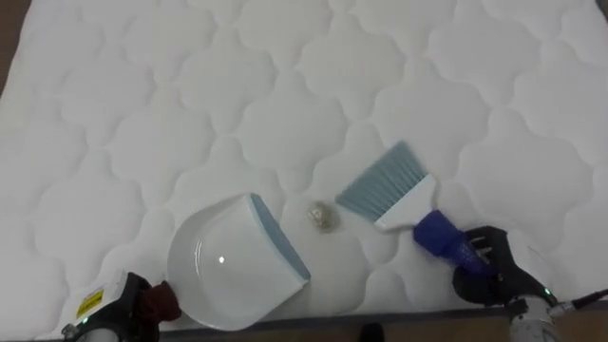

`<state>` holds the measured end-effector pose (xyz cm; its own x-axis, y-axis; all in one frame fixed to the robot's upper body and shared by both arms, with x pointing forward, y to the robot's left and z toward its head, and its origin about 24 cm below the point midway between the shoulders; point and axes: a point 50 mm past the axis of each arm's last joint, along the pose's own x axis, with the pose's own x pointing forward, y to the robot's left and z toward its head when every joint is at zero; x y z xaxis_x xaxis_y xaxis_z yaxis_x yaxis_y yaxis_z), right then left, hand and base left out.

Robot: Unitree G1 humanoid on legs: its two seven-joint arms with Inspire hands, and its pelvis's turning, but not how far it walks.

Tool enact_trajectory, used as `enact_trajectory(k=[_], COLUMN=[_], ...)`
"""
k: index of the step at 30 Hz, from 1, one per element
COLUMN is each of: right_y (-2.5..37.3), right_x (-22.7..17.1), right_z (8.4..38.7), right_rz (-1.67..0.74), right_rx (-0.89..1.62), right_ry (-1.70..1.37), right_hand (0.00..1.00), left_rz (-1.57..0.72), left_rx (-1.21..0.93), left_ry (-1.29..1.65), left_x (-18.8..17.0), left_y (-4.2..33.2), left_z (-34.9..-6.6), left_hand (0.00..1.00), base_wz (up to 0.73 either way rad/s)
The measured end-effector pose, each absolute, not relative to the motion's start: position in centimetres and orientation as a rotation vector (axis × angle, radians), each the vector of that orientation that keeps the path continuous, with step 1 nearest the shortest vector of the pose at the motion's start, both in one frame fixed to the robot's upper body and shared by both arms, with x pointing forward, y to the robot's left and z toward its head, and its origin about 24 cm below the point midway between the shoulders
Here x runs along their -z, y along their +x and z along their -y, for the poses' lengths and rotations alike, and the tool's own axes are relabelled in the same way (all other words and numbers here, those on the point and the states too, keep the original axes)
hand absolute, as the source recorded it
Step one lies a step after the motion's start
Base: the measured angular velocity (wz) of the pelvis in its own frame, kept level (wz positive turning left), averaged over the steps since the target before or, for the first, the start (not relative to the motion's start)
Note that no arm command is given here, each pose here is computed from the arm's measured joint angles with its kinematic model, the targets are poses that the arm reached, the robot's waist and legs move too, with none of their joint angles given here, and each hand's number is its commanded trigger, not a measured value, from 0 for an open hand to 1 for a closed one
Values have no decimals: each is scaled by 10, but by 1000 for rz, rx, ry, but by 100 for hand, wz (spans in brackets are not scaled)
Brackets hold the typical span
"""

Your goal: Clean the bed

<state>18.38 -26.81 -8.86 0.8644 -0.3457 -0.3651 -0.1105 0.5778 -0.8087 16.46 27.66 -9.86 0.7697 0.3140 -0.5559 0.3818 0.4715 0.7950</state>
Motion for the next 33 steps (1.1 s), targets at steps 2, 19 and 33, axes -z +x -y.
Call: enact_trajectory(k=[2,19,33], right_y=[186,229,263], right_x=[89,43,-42], right_z=[269,330,387], right_rz=[-537,-554,-442], right_rx=[143,215,82], right_ry=[-954,-1173,-1974], right_hand=[100,100,100], left_rz=[-725,-633,-571], left_rx=[45,34,30], left_ry=[1108,1272,1330], left_x=[98,70,46], left_y=[166,189,216], left_z=[-277,-303,-316], left_hand=[100,100,100], base_wz=[0,1,-1])
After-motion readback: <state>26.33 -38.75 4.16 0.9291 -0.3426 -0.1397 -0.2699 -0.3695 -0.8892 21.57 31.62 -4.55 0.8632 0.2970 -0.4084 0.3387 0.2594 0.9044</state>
